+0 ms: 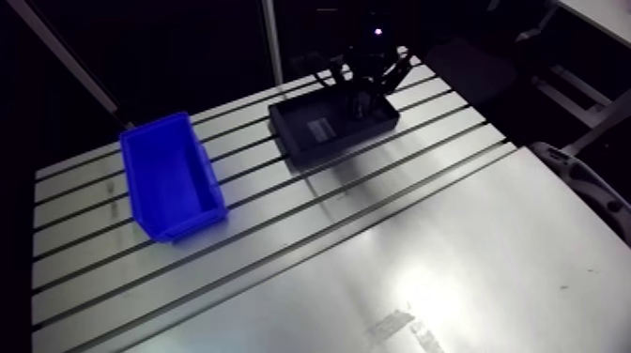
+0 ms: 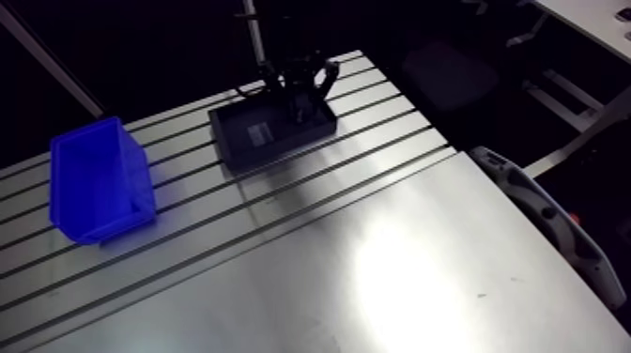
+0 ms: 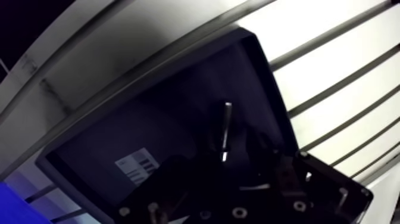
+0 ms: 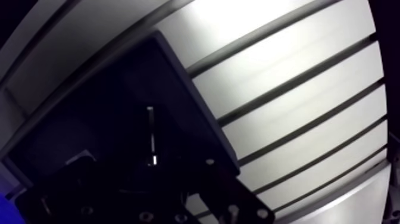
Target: Pick up the M10 bolt from the tray and put it into the blue bin.
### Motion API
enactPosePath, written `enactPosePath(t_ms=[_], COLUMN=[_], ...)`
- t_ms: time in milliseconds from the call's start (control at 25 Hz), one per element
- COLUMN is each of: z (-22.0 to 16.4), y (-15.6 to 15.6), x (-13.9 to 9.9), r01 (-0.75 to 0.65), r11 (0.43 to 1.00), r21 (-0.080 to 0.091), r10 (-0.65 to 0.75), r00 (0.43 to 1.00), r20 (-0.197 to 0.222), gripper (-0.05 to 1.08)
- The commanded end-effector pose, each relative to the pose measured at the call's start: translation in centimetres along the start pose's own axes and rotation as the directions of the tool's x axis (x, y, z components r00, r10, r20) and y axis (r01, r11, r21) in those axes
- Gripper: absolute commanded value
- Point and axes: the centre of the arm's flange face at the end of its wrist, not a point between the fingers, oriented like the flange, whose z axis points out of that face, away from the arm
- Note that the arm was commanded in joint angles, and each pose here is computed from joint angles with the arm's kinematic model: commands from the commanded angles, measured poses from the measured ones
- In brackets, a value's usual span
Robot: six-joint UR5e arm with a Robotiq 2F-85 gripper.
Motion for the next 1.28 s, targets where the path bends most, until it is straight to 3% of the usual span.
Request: enactPosePath(t_ms=[40, 1280], z=[0.38, 0.32], y=[-0.02, -0.11], x=[0.10, 0.51], r01=[-0.001, 0.002], r11=[1.000, 1.000], r21=[0.000, -0.002], r10=[0.001, -0.002], r00=[1.000, 1.000], r20=[0.006, 0.001], gripper=[0.60, 0.70])
